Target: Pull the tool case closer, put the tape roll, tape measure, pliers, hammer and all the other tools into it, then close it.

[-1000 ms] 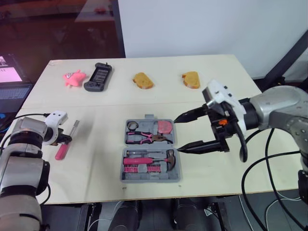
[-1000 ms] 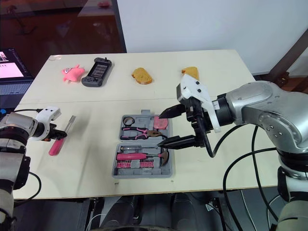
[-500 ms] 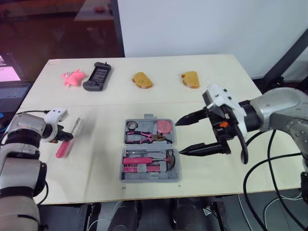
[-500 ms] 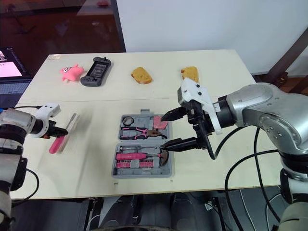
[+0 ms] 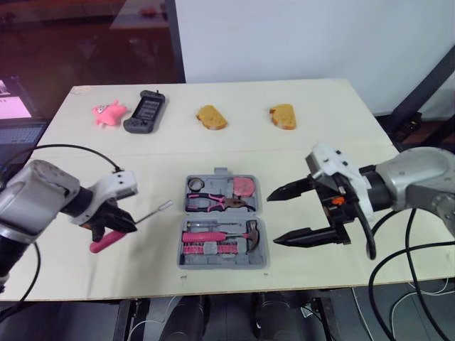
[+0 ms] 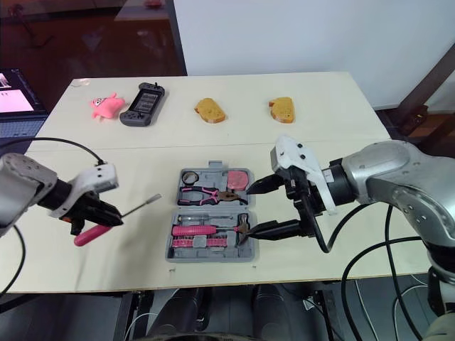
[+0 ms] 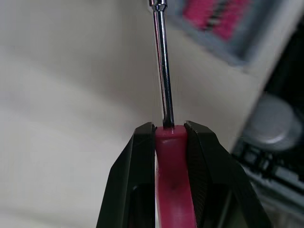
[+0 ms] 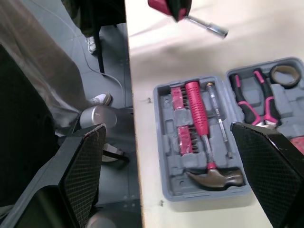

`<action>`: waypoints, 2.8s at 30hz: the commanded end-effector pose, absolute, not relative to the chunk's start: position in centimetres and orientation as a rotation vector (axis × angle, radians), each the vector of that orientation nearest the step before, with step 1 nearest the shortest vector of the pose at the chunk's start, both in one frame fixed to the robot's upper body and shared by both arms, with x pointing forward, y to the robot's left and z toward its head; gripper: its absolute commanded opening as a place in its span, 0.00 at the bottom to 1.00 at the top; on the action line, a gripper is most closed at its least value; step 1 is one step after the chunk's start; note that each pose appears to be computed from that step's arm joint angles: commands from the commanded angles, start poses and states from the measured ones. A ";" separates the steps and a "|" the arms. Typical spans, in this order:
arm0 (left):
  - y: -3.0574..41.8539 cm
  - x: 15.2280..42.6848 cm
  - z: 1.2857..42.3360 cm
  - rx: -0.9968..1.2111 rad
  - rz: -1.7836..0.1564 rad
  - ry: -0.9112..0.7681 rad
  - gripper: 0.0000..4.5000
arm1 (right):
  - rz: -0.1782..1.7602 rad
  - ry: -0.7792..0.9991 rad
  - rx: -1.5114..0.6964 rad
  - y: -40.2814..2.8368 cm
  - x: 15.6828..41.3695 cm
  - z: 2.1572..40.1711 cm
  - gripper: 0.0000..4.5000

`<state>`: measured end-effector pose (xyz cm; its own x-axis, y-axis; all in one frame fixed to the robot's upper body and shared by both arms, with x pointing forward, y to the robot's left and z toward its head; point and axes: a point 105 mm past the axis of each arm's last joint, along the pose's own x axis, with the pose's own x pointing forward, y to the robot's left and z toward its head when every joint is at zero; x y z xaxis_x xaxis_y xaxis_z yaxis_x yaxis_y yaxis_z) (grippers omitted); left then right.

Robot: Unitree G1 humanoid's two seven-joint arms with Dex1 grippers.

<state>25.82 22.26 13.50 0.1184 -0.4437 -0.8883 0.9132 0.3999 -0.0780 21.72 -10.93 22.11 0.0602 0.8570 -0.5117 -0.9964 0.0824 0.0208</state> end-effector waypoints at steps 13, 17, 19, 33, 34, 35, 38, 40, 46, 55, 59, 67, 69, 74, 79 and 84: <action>14.6 25.0 13.7 0.815 -1.402 0.913 0.08 | 1.371 0.472 -0.381 -11.6 19.2 22.1 1.00; 12.0 24.2 13.3 0.815 -1.496 0.930 0.08 | 1.348 0.510 -0.377 -11.8 18.4 21.7 1.00; 11.1 23.5 13.0 0.822 -1.566 0.971 0.08 | 1.339 0.519 -0.374 -11.8 18.2 21.6 1.00; 7.1 25.5 10.5 0.976 -1.530 1.055 0.08 | 1.291 0.550 -0.350 -11.3 17.4 21.1 1.00; 6.8 25.6 10.4 0.960 -1.513 1.070 0.08 | 1.289 0.550 -0.349 -11.3 17.4 21.1 1.00; 6.6 25.6 10.3 0.953 -1.509 1.086 0.08 | 1.288 0.549 -0.346 -11.2 17.5 21.1 1.00; 6.1 25.4 10.0 0.967 -1.510 1.095 0.08 | 1.288 0.544 -0.340 -11.1 17.5 21.1 1.00; 5.9 25.3 9.8 0.986 -1.514 1.094 0.08 | 1.291 0.542 -0.337 -10.9 17.6 21.0 1.00; 5.4 25.2 8.9 1.025 -1.508 1.093 0.08 | 1.277 0.583 -0.342 -11.2 17.5 20.2 1.00; 4.7 25.7 7.3 1.090 -1.485 1.060 0.08 | 1.213 0.652 -0.380 -12.9 17.5 19.2 1.00; 4.5 25.5 6.9 1.093 -1.489 1.074 0.08 | 1.210 0.651 -0.385 -13.0 17.4 19.2 1.00; 3.6 25.1 6.7 1.072 -1.498 1.080 0.08 | 1.206 0.647 -0.391 -13.2 17.4 19.1 1.00; 3.5 24.8 6.7 1.060 -1.507 1.087 0.08 | 1.207 0.646 -0.391 -13.2 17.4 19.1 1.00; 3.5 24.4 6.6 1.060 -1.518 1.093 0.08 | 1.206 0.645 -0.390 -13.2 17.4 19.0 1.00; 2.9 24.6 6.8 1.064 -1.516 1.073 0.08 | 1.205 0.642 -0.387 -13.2 17.4 18.9 1.00; 2.5 24.3 6.9 1.067 -1.539 1.059 0.08 | 1.201 0.641 -0.386 -13.2 17.5 18.9 1.00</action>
<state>25.31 3.37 7.02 -0.1312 -0.2149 -0.9678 0.9869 -0.1211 -0.1069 17.54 -13.41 18.38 0.2064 0.7300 -0.6515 -0.9352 0.3431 0.0882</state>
